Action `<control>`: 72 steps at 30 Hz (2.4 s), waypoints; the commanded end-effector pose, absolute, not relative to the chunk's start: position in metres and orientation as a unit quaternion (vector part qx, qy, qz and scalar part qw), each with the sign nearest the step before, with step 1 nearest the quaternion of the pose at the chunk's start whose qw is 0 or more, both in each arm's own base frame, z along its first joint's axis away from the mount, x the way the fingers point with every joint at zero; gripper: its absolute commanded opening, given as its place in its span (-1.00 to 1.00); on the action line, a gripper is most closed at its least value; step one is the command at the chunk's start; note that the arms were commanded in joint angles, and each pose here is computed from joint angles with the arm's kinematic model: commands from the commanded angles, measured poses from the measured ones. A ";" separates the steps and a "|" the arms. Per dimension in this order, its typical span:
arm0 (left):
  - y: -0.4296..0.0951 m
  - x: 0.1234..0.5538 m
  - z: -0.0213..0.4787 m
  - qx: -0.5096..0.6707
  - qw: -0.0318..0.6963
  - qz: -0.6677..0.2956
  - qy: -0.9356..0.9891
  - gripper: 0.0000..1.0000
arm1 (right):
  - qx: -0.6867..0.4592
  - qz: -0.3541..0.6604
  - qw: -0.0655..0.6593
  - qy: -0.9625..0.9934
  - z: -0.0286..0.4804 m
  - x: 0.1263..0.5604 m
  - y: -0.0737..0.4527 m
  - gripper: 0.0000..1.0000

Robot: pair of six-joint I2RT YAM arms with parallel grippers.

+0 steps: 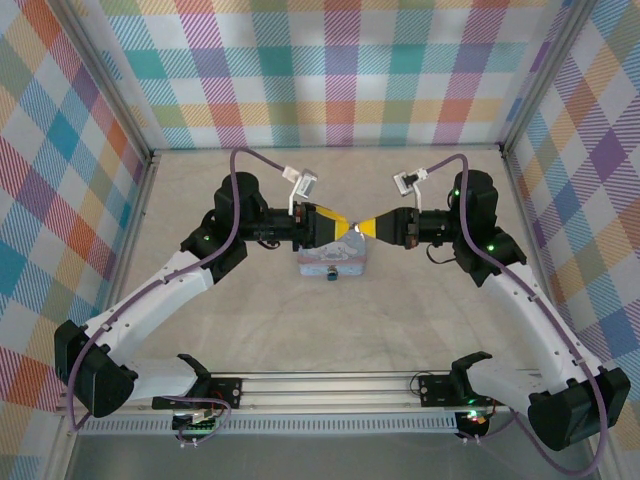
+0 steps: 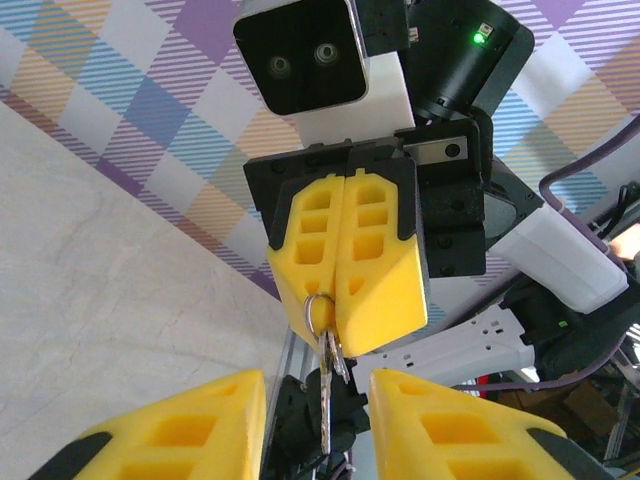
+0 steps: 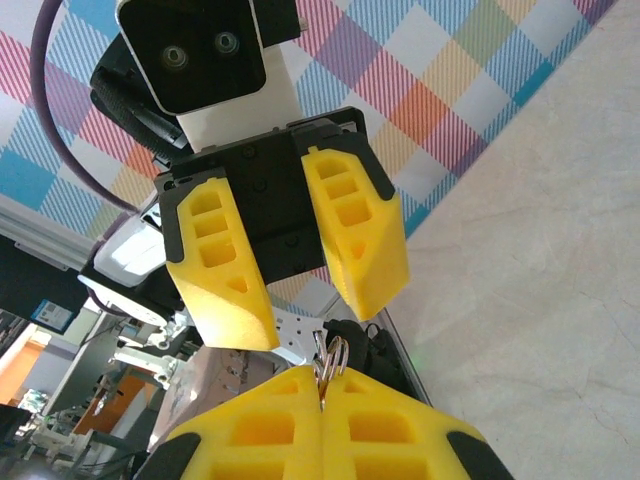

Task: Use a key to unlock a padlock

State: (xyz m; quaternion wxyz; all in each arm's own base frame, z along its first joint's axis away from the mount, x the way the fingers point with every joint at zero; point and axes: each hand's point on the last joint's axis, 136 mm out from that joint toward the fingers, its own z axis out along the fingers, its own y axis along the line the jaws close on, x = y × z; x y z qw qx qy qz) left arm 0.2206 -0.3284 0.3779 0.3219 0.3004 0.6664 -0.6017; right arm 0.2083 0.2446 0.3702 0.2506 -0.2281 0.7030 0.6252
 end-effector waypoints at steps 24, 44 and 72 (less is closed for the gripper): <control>-0.327 0.227 0.356 0.313 0.309 -0.542 0.716 -1.00 | -0.194 0.586 0.290 0.732 0.351 0.222 0.226 -0.13; -0.323 0.221 0.283 0.347 0.117 -0.445 0.817 -1.00 | -0.134 0.477 0.369 0.786 0.269 0.262 0.199 0.36; -0.337 0.208 0.308 0.391 0.121 -0.502 0.762 -1.00 | -0.257 0.633 0.287 0.672 0.315 0.208 0.251 -0.18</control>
